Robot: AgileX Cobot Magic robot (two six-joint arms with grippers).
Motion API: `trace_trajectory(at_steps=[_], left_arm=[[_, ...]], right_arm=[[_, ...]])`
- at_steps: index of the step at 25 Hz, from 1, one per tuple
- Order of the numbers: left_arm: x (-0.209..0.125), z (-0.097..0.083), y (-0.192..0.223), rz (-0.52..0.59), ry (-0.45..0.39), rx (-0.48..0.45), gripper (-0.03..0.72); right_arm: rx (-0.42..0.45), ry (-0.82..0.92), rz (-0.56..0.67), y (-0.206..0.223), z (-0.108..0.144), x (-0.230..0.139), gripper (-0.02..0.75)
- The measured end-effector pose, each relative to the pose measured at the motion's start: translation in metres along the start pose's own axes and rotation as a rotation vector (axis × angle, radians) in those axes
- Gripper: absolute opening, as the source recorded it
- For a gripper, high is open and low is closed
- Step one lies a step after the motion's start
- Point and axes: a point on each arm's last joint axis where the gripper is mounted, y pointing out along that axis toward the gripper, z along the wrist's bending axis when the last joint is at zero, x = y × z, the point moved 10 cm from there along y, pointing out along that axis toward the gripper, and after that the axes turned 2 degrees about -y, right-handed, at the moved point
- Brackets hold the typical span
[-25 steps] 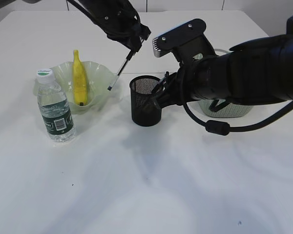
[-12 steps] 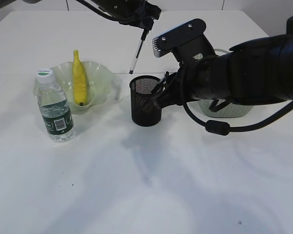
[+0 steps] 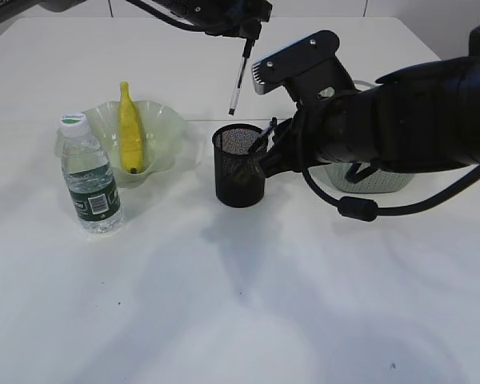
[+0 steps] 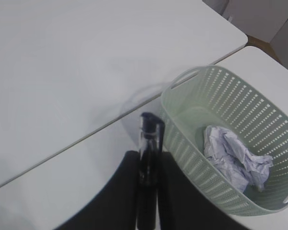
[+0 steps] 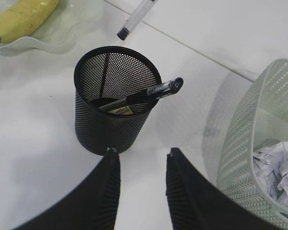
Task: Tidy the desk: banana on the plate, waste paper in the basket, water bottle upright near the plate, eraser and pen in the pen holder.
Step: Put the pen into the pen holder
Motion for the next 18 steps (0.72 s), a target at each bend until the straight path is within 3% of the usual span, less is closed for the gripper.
trace_trajectory(at_steps=[18], left_arm=[[-0.026,0.002,0.015,0.078,-0.016,-0.015,0.043]], right_arm=[[-0.008,-0.016,0.000,0.000,-0.002,0.000,0.249]])
